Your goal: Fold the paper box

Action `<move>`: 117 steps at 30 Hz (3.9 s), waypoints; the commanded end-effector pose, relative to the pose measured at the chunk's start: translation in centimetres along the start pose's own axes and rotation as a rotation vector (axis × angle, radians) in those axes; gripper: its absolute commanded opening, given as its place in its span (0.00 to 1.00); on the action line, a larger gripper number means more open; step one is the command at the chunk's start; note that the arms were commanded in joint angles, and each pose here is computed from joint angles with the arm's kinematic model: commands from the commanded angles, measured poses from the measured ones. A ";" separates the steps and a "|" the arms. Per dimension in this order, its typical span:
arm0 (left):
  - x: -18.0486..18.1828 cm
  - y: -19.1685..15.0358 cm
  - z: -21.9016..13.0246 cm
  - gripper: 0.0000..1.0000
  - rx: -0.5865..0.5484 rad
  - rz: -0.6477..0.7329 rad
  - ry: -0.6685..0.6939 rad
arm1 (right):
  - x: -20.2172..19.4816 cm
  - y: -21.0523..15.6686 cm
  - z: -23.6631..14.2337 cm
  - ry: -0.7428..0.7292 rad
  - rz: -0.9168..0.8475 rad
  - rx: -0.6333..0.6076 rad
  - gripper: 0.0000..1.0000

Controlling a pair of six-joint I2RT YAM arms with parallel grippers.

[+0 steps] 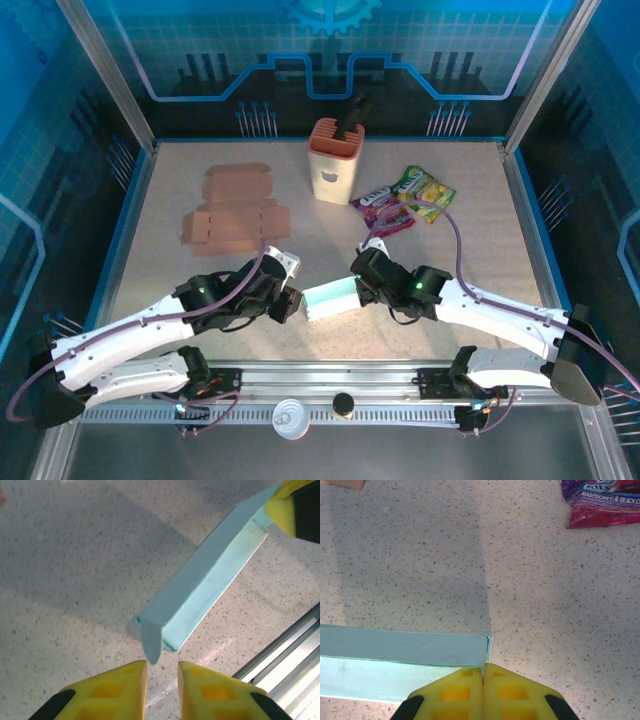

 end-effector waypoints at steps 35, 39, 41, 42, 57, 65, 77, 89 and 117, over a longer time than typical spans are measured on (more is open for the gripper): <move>-0.6 1.6 3.6 0.08 0.029 -0.037 0.138 | -0.5 -0.2 -0.4 -0.029 0.017 -0.016 0.00; -0.5 1.8 3.7 0.04 0.025 -0.056 0.153 | -0.5 -0.2 -0.5 -0.025 0.024 -0.018 0.00; -0.5 2.0 3.6 0.01 0.018 -0.076 0.152 | -0.6 -0.3 -0.5 -0.024 0.029 -0.022 0.00; -0.5 2.1 3.6 0.00 0.015 -0.090 0.153 | -0.5 -0.3 -0.5 -0.021 0.031 -0.022 0.00; -0.9 2.7 3.5 0.00 0.018 -0.338 0.160 | 0.8 -0.3 -1.2 -0.017 0.026 -0.093 0.00; -1.2 3.2 4.0 0.00 0.024 -0.395 0.130 | 0.9 -0.5 -1.1 -0.018 0.023 -0.097 0.00; -0.9 2.8 4.9 0.00 0.023 -0.359 0.131 | 0.7 -0.6 -0.9 0.000 0.009 -0.123 0.00; -0.4 1.6 6.1 0.00 0.011 -0.267 0.141 | 0.4 -1.3 -0.2 0.000 -0.008 -0.123 0.00; -0.2 0.5 5.9 0.00 -0.048 -0.277 0.211 | -0.9 -1.5 -5.3 0.422 0.923 -0.021 0.71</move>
Point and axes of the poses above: each hand's point on the last joint's axis, 136 mm out from that joint toward the fingers, its own z axis out along the fingers, its own x axis along the line the jaws close on, y = z × x, the point moved 2 cm from there along -z, back along the fingers, and after that the axes turned 8 degrees about z, right-handed, at the moved point
